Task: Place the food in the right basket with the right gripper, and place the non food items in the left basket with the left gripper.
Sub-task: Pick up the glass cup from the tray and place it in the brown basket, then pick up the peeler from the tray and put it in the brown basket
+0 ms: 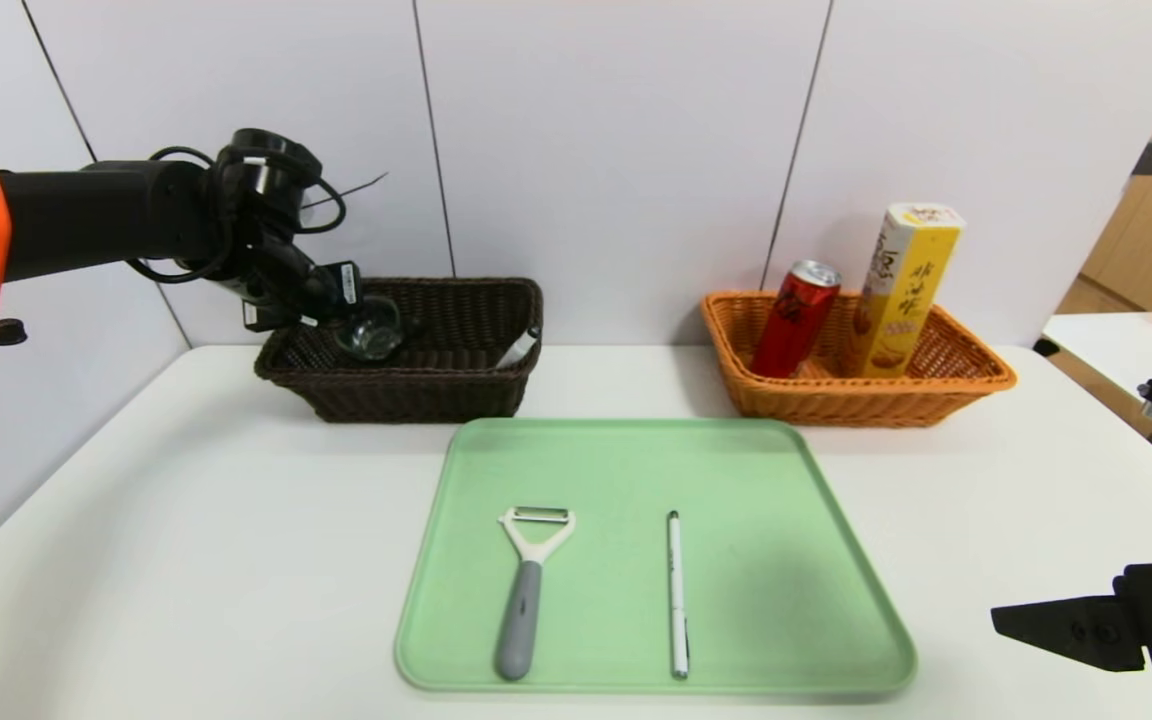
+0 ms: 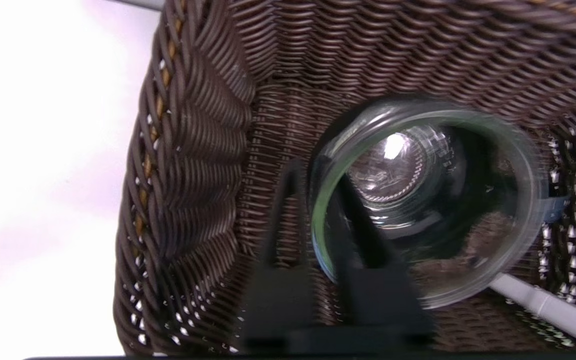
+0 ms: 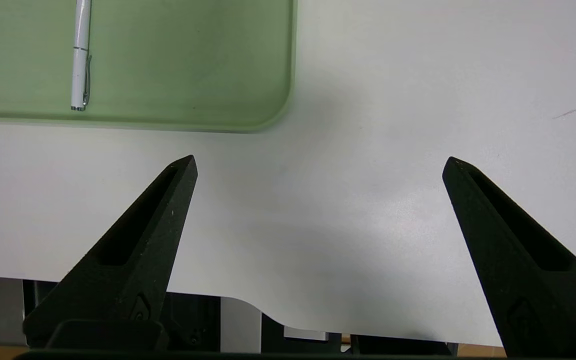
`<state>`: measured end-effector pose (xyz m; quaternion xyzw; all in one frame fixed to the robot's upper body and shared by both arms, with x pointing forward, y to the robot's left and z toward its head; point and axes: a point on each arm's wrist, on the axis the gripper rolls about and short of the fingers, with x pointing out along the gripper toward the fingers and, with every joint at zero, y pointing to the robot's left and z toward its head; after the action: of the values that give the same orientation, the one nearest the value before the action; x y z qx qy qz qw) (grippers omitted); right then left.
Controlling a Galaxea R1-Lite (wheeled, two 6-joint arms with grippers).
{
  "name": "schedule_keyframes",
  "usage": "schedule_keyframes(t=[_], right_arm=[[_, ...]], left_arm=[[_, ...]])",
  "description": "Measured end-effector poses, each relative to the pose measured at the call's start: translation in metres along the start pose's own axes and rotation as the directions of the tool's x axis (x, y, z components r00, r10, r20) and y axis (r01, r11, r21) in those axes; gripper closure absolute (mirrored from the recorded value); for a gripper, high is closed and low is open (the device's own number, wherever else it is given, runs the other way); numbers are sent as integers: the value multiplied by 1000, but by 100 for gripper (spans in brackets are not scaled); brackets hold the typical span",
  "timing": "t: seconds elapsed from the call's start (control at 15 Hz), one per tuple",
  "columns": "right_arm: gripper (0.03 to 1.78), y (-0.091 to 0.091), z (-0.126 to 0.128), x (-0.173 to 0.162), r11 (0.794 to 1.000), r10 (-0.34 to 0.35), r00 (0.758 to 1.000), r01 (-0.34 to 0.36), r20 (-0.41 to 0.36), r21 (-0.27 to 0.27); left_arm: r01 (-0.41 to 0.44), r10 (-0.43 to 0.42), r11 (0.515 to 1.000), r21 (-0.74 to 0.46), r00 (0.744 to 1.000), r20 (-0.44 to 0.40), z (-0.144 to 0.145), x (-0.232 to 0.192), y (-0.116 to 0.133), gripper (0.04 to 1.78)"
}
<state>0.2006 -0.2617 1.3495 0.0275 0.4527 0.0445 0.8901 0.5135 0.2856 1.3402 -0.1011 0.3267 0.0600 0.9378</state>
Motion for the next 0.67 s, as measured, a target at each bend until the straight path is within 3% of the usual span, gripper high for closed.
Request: schedule_keyframes(t=[0.2,0.4,0.67], right_arm=[[11,0,0,0,1000,0,1000,0,-1,0],[11,0,-1,0,1000,-1,1000,1,-3,-1],[11,0,-1,1,1000,-2,1000,2,-3,0]], left_arm=[[3,-3,1000,0,1000,4,-1,4,-1,104],[15,-15,1000,-6,999,43,6,-8,-1,74],[147,-150,989,33,981,127,13,-94,-34,49]])
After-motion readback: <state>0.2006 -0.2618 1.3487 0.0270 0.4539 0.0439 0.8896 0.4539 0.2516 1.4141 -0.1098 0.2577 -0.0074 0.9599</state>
